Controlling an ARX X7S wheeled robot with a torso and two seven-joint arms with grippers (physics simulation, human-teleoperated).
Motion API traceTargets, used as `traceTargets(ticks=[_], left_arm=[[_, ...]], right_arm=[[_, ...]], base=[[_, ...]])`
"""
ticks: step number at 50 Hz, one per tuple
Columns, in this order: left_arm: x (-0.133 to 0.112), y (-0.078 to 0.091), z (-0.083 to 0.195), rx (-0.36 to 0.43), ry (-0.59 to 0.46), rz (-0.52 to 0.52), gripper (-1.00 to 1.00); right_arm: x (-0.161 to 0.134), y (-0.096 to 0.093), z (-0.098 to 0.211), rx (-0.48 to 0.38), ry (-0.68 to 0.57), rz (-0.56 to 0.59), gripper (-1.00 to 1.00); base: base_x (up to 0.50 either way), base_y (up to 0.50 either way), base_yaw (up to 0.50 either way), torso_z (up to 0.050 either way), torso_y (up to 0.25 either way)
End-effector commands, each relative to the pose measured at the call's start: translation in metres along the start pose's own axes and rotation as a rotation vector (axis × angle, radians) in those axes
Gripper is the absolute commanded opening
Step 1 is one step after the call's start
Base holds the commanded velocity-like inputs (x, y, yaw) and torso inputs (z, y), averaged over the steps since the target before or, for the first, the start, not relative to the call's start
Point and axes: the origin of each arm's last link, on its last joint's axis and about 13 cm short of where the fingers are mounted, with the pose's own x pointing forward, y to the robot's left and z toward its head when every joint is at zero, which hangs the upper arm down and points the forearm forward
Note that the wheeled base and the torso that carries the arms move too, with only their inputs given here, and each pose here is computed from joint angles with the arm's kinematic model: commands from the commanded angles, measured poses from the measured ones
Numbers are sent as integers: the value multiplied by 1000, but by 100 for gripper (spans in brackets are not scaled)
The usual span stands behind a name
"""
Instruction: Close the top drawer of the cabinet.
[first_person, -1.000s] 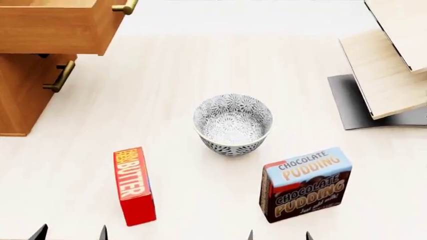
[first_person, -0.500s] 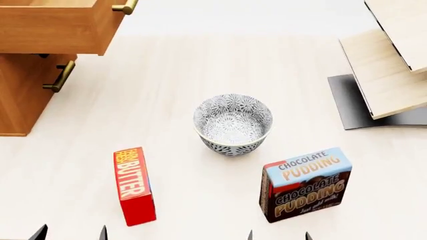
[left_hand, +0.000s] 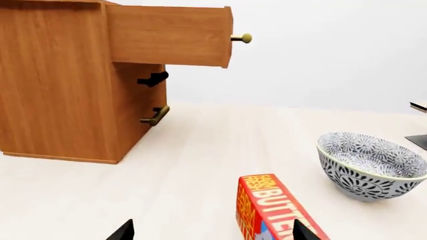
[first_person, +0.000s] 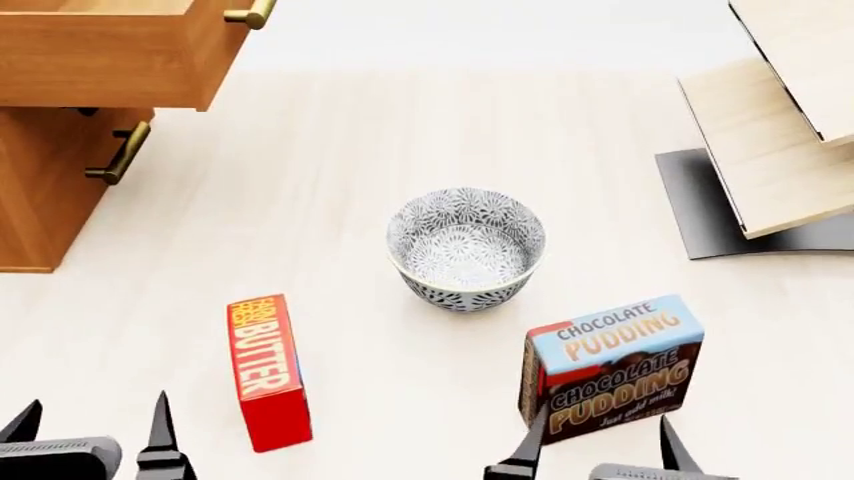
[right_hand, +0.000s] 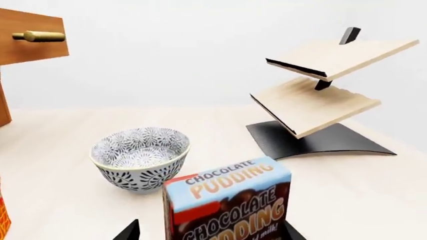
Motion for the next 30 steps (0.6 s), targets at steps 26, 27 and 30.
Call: traceTargets(ticks=[26,27,30], left_arm=[[-15,-3,31,41,-84,-2,100],[-16,-2,32,40,-88,-2,100],[-18,-2,35,39,-99,-1,100]], right_arm=[[0,-2,19,-29,-52,-41,100],[-1,-2,20,-29,-55,-42,100],[-1,-2,22,-31,-63,-44,100]], base=[[0,0,0,0,0],[0,0,0,0,0],[0,0,0,0,0]])
